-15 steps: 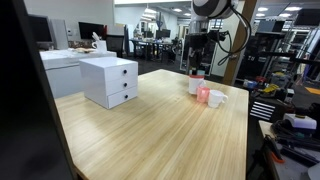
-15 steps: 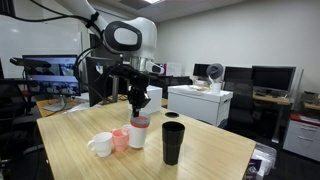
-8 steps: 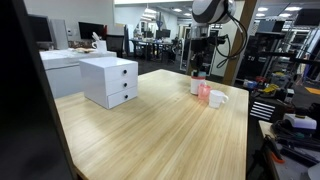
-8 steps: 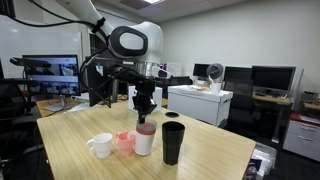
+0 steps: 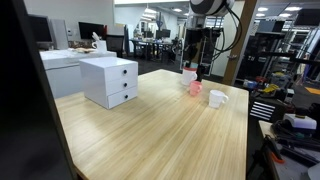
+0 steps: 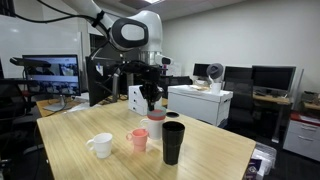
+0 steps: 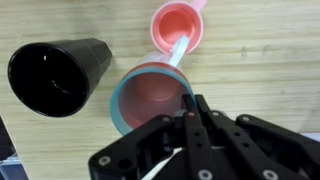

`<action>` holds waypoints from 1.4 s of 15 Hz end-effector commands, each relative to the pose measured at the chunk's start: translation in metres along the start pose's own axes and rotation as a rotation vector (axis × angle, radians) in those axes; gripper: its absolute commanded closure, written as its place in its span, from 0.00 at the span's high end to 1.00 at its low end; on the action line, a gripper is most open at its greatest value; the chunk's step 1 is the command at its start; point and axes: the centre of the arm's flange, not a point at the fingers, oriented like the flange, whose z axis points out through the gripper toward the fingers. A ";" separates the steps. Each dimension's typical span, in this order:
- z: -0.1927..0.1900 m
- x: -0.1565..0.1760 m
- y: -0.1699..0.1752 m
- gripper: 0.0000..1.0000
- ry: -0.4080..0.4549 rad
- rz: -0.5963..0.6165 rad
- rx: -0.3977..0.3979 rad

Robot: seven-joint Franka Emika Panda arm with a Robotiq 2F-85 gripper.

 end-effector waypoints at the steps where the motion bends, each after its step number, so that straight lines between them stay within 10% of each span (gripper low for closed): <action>1: -0.009 -0.005 -0.006 0.04 0.018 0.010 0.013; 15: 0.027 0.029 -0.002 0.03 0.102 0.055 0.023; 17: 0.021 0.033 -0.003 0.31 0.099 0.051 0.033; 21: -0.016 0.039 -0.008 0.56 0.135 0.052 0.059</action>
